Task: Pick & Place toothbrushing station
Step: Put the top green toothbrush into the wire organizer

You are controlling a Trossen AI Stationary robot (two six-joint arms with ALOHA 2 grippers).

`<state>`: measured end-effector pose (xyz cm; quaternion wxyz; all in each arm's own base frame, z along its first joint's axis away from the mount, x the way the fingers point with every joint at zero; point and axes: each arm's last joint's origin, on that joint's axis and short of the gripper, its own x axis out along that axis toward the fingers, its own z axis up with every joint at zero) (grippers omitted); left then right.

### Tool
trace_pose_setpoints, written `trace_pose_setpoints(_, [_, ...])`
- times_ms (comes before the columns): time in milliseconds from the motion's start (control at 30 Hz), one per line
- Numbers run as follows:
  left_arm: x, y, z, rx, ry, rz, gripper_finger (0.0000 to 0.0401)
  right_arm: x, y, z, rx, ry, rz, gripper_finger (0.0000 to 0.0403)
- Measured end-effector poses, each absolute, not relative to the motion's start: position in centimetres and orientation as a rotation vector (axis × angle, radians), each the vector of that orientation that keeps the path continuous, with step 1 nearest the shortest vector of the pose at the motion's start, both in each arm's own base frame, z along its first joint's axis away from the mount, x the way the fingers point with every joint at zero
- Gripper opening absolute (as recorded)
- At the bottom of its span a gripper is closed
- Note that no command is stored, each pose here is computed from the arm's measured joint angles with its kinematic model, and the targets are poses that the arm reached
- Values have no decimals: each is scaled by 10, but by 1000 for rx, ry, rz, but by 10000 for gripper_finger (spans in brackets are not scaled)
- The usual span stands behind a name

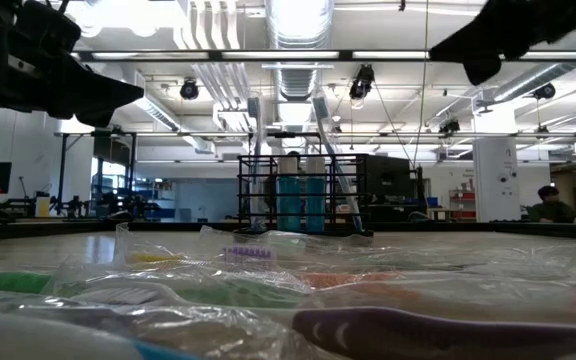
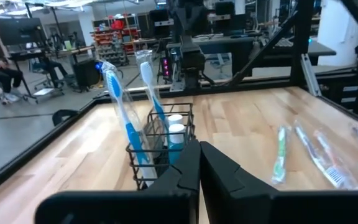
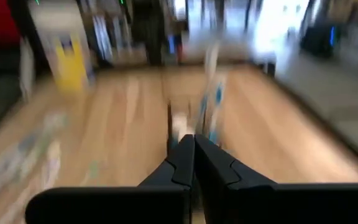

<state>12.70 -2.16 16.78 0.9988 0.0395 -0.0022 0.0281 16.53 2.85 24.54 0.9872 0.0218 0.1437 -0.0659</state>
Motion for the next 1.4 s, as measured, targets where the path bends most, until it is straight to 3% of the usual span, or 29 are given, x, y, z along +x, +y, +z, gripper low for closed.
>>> trace_pose_setpoints(200, [127,-22,168,113,-2,59,10,218,64,261,34,631,-121,8])
trace_pose_setpoints(367, [127,-22,167,124,6,58,8,265,90,253,59,872,-96,8])
trace_pose_setpoints(567, [127,-22,167,124,9,58,8,321,111,231,54,973,-122,8])
trace_pose_setpoints(700, [127,-22,167,119,9,56,8,350,126,214,96,1053,-29,13])
trace_pose_setpoints(833, [127,-22,167,107,6,56,8,368,135,203,142,1118,53,46])
trace_pose_setpoints(1133, [127,-22,165,31,32,49,8,377,140,172,199,1247,-43,162])
trace_pose_setpoints(1400, [127,-22,164,-38,42,48,7,382,143,152,222,1293,-29,196])
